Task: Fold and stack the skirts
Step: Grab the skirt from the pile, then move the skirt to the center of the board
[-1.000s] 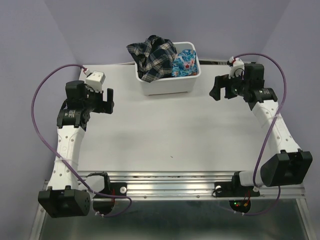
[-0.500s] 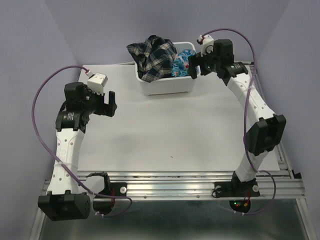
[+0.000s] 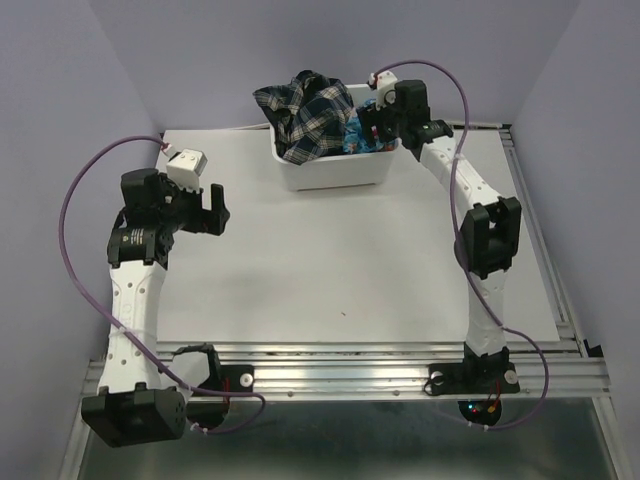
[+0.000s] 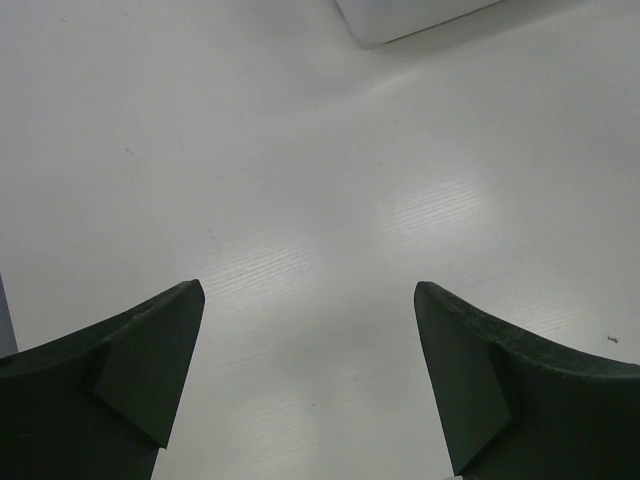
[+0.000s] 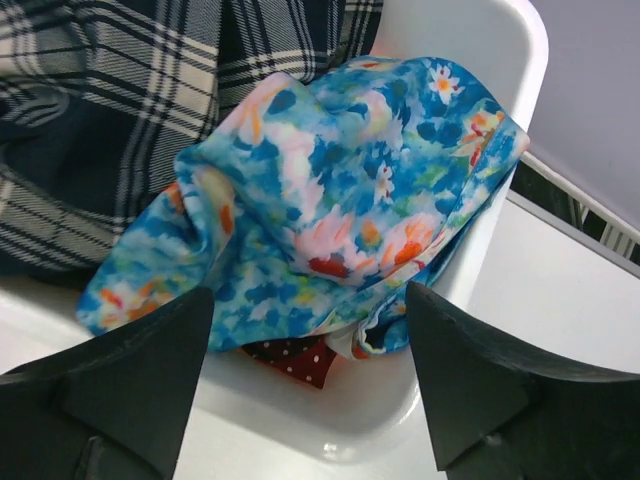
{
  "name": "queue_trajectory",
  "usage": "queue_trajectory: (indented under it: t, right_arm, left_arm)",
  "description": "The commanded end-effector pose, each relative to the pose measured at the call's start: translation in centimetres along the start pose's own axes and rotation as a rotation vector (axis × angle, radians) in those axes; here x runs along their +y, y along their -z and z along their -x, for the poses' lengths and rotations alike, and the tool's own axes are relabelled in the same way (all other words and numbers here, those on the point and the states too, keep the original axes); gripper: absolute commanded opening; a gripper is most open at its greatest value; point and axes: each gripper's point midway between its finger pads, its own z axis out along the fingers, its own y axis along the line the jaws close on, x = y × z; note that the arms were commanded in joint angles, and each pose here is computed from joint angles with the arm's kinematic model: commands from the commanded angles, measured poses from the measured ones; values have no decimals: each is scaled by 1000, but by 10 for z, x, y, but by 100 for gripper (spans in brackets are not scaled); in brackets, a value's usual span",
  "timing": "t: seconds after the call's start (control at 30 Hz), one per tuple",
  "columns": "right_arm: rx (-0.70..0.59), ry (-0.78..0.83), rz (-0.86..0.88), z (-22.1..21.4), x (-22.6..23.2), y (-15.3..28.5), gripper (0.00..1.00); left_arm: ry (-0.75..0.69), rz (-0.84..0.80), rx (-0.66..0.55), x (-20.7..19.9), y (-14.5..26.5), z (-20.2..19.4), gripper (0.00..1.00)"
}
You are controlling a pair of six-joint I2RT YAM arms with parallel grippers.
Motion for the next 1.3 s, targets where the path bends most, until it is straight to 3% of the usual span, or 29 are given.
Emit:
queue_trajectory:
  t: [0.0,0.23,0.3,0.33,0.37,0.5,0.73,0.93,1.27]
  right_arm:
    - [-138,45,-70,33,-15,-14,80]
    - [-134,64,-81,20,-18,-38,64]
    - [-136,78,-81,19,-19,-41,51]
    - [-139,92,-82,20,-19,-41,36]
    - [-139,93,-83,20,-19,-42,28]
    - [-186,92,-96,44,-22,-23,2]
    - [-367,75,-91,134,-22,54,1]
    - [-528,56,-52,199,-11,144,1]
    - [-660,32,79,239,22,267,1]
  left_arm:
    - [16,0,-48,0,7,6,99]
    - [28,19,-47,3,10,-2,99]
    - [40,18,-50,3,10,-3,99]
    - [46,15,-50,3,9,-3,99]
    - [49,5,-51,2,9,-2,99]
    - [58,9,-59,4,10,2,99]
    - [63,-33,-65,-1,7,8,99]
    - [48,-106,-81,-10,5,22,99]
    - [-20,-147,-229,-19,20,67,98]
